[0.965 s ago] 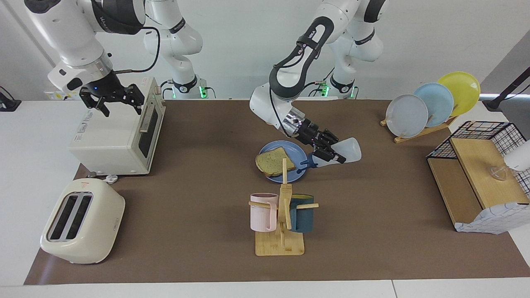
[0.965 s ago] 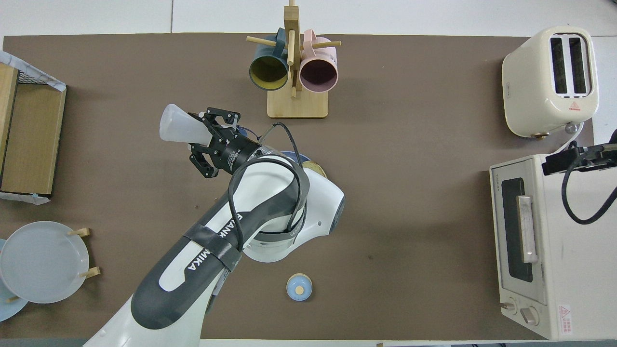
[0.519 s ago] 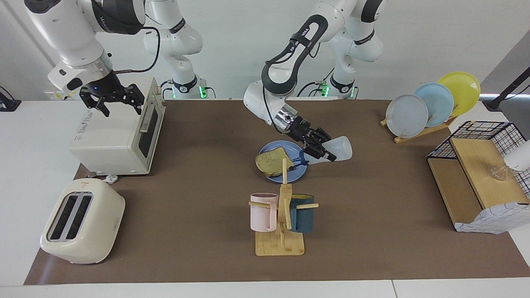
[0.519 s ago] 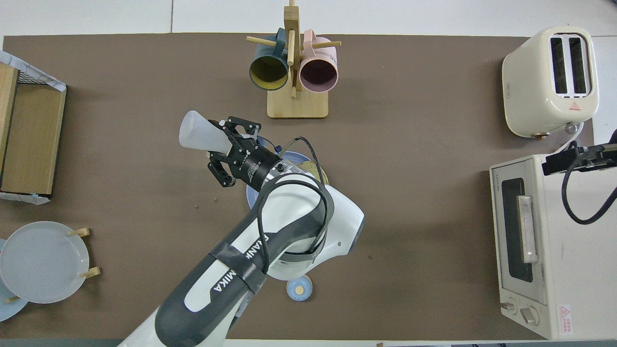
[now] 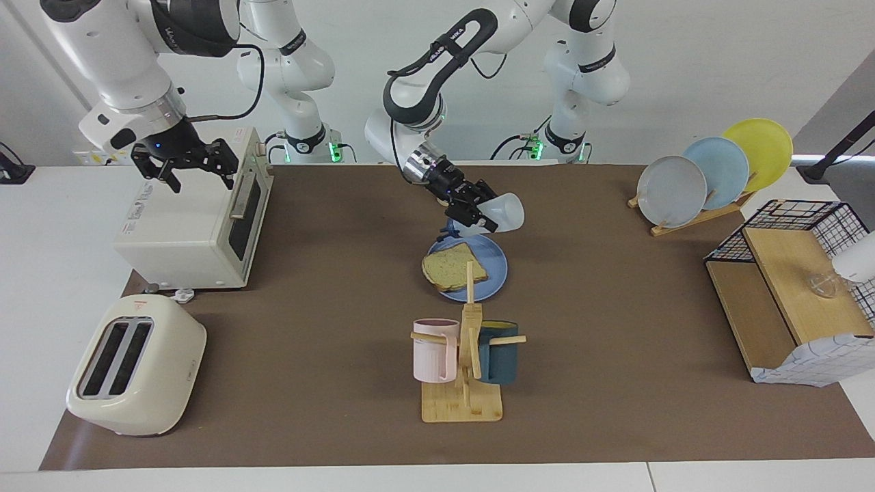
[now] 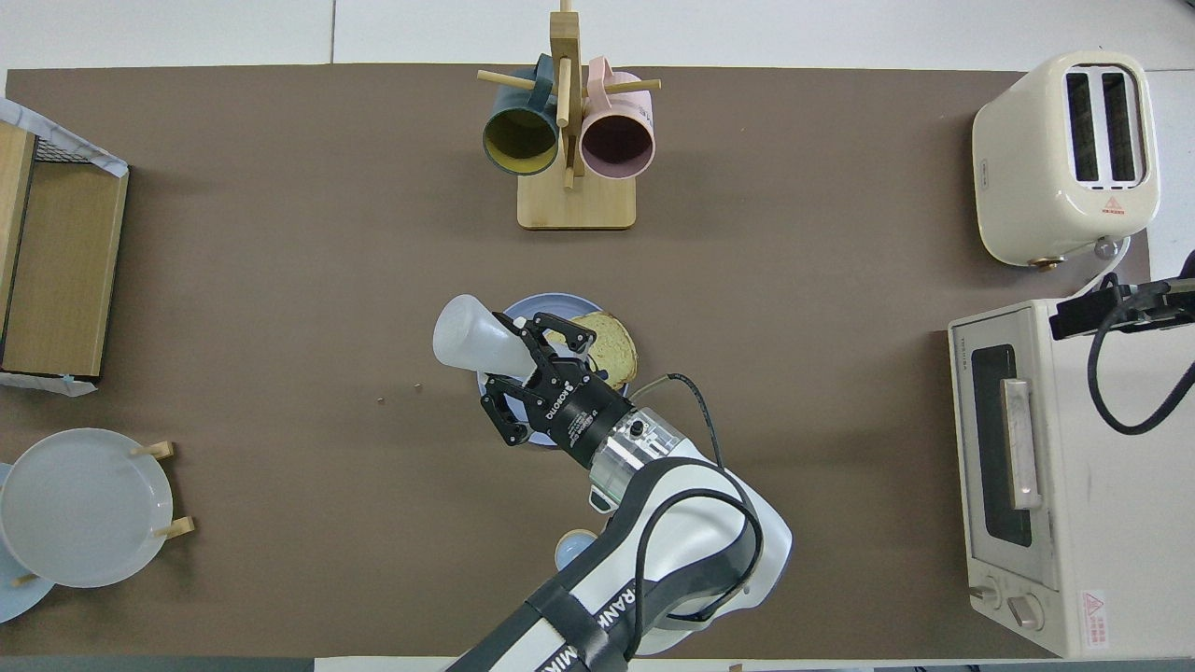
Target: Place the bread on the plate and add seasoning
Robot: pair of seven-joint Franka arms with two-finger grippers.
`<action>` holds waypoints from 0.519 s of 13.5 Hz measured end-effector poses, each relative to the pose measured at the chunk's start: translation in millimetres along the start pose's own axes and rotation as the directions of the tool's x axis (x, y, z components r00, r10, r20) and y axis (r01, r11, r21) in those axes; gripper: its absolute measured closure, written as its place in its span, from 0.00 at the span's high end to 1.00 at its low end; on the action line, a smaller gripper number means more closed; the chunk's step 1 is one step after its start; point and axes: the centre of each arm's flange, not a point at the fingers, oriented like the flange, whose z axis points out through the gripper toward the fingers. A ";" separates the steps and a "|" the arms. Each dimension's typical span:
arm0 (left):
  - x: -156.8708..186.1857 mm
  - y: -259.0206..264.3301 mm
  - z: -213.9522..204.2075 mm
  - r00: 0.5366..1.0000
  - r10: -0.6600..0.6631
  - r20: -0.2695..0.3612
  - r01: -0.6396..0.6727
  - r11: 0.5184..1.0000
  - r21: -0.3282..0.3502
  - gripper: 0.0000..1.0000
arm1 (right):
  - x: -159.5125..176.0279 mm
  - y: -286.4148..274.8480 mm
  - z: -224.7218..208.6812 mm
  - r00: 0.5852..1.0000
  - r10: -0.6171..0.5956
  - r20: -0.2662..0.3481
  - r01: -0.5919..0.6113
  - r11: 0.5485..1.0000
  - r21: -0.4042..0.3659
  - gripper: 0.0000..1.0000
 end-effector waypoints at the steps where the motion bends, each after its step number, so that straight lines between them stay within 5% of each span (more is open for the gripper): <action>1: -2.6 -3.2 21.8 1.000 -0.006 0.011 0.006 1.000 -0.027 0.46 | 0.0 0.0 0.0 1.000 0.000 0.000 0.000 1.000 0.000 1.00; 7: -19.0 -20.6 152.5 0.998 -0.036 0.054 0.041 0.995 -0.086 0.46 | 0.0 0.0 0.0 1.000 0.000 0.000 0.000 1.000 0.000 1.00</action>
